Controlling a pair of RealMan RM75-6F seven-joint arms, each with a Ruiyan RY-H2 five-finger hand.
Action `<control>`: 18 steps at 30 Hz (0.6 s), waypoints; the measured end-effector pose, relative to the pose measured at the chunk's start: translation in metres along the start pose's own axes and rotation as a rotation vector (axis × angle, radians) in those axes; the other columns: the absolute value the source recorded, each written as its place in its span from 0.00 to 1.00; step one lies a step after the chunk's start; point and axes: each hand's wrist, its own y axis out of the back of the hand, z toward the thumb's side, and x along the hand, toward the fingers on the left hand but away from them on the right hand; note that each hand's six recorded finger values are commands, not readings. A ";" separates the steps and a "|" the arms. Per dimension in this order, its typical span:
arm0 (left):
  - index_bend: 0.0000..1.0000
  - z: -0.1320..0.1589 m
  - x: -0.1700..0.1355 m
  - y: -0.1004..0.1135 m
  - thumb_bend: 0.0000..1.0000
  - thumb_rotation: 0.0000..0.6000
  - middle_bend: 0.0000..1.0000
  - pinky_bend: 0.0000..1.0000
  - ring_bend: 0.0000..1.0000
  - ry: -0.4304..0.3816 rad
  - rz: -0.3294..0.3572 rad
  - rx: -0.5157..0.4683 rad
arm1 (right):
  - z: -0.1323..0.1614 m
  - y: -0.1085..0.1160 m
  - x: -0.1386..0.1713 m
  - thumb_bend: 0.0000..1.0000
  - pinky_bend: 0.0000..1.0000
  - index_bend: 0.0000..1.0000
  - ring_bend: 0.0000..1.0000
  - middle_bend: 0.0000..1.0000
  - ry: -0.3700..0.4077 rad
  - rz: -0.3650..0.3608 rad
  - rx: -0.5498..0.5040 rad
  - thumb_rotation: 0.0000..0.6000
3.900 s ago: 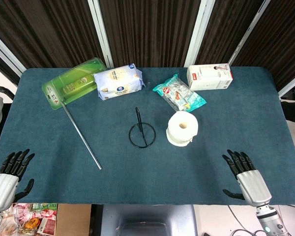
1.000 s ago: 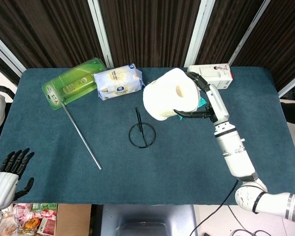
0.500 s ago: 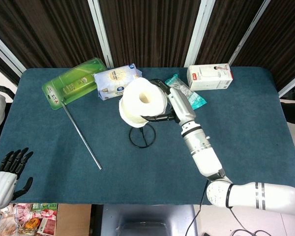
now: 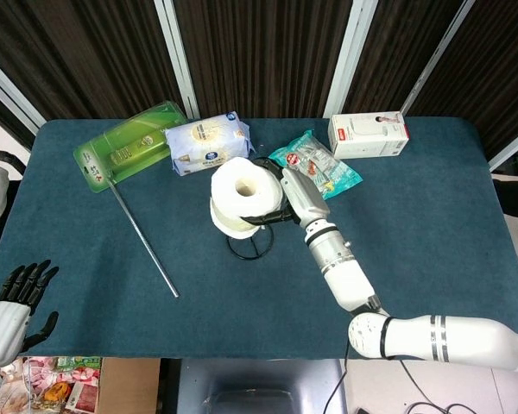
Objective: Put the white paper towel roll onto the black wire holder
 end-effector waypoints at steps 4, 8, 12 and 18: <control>0.00 0.000 0.001 0.000 0.46 1.00 0.04 0.07 0.00 -0.001 -0.002 0.000 | -0.002 0.003 0.000 0.25 0.20 0.00 0.12 0.21 0.003 0.017 0.024 1.00; 0.00 0.000 0.000 0.000 0.46 1.00 0.04 0.07 0.00 0.000 0.000 0.000 | -0.005 0.007 0.000 0.25 0.16 0.00 0.08 0.18 0.018 -0.007 0.055 1.00; 0.00 0.001 0.000 0.000 0.46 1.00 0.04 0.07 0.00 -0.001 -0.001 0.001 | -0.009 0.009 0.002 0.25 0.15 0.00 0.08 0.17 0.014 -0.008 0.077 1.00; 0.00 0.002 -0.002 0.001 0.46 1.00 0.04 0.07 0.00 -0.002 0.002 0.002 | -0.011 0.012 0.006 0.25 0.14 0.00 0.07 0.15 0.019 -0.010 0.099 1.00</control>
